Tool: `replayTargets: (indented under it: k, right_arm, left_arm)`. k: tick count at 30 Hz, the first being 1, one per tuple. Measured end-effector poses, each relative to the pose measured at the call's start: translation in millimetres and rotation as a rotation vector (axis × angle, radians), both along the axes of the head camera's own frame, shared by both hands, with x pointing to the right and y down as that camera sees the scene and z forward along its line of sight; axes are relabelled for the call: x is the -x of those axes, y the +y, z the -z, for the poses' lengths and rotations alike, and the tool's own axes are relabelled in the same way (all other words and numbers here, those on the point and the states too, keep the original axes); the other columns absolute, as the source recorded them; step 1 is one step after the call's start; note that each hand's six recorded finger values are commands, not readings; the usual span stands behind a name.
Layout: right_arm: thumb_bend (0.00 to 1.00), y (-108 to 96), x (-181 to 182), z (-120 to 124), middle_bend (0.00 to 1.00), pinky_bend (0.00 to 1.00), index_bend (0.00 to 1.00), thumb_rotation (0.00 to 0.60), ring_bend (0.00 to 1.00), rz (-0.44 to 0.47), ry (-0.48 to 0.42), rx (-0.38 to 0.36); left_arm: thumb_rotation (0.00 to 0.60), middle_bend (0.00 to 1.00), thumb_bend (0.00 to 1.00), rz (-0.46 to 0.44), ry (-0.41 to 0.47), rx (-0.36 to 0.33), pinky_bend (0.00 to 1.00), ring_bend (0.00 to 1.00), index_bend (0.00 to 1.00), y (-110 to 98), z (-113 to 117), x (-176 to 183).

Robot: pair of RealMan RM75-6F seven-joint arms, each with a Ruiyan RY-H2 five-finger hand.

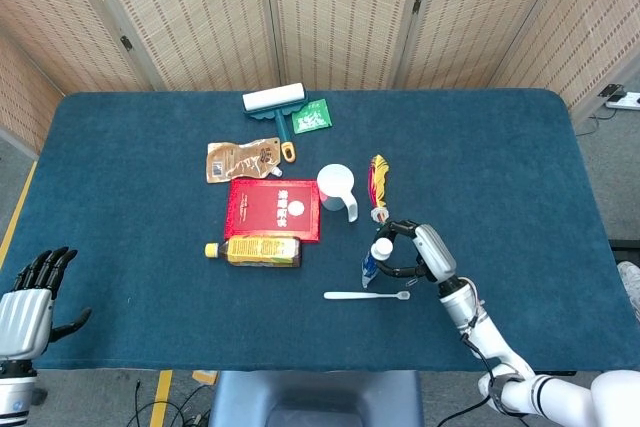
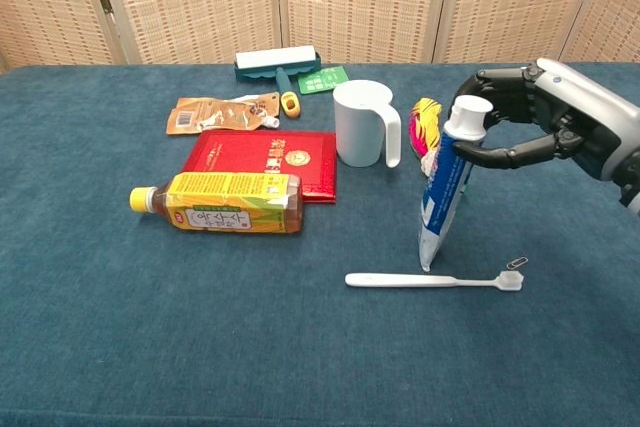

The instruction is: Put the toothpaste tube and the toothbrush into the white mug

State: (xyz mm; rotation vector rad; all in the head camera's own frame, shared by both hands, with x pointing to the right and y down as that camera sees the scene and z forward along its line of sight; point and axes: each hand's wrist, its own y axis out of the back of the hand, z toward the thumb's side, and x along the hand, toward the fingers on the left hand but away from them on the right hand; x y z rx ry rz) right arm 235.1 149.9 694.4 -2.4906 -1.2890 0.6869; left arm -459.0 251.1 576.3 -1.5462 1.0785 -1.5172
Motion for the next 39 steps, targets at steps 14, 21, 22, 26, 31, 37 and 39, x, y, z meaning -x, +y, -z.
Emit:
replayTargets:
  k: [14,21,22,26,31,37,39]
  right_arm:
    - [0.15,-8.2,-69.2,14.1,0.11,0.18,0.00,0.600,0.17,0.081,0.249,-0.029]
    - [0.14,-18.2,-88.2,36.0,0.22,0.18,0.00,0.600,0.19,0.117,0.367,-0.047]
    - [0.13,-17.5,-87.8,37.1,0.26,0.19,0.02,0.600,0.22,0.126,0.382,-0.048]
    - [0.12,-10.6,-85.4,40.7,0.37,0.23,0.17,0.600,0.32,0.185,0.481,-0.059]
    - [0.09,3.4,-78.5,41.2,0.39,0.25,0.24,0.600,0.34,0.273,0.613,-0.072]
    - [0.09,21.7,-70.1,27.8,0.39,0.26,0.27,0.600,0.34,0.355,0.750,-0.070]
    - [0.09,27.5,-65.4,18.9,0.39,0.26,0.28,0.600,0.34,0.375,0.783,-0.069]
  left_arm:
    - [0.600,0.15,0.24,-0.010,-0.002,-0.008,0.20,0.12,0.15,-1.8,3.3,-3.4]
    - [0.600,0.15,0.24,-0.023,0.001,-0.004,0.20,0.12,0.15,-3.3,1.8,-8.4]
    - [0.600,0.15,0.24,-0.022,0.001,-0.003,0.20,0.12,0.15,-3.2,1.8,-8.7]
    - [0.600,0.15,0.24,-0.017,-0.003,0.000,0.20,0.12,0.15,-2.1,1.6,-7.6]
    - [0.600,0.15,0.24,-0.015,-0.001,0.009,0.20,0.12,0.15,-0.2,-0.7,-7.9]
    - [0.600,0.15,0.24,-0.012,0.003,0.013,0.20,0.12,0.15,1.3,-2.6,-6.9]
    - [0.600,0.15,0.24,-0.008,0.003,0.015,0.20,0.12,0.15,2.3,-2.9,-5.2]
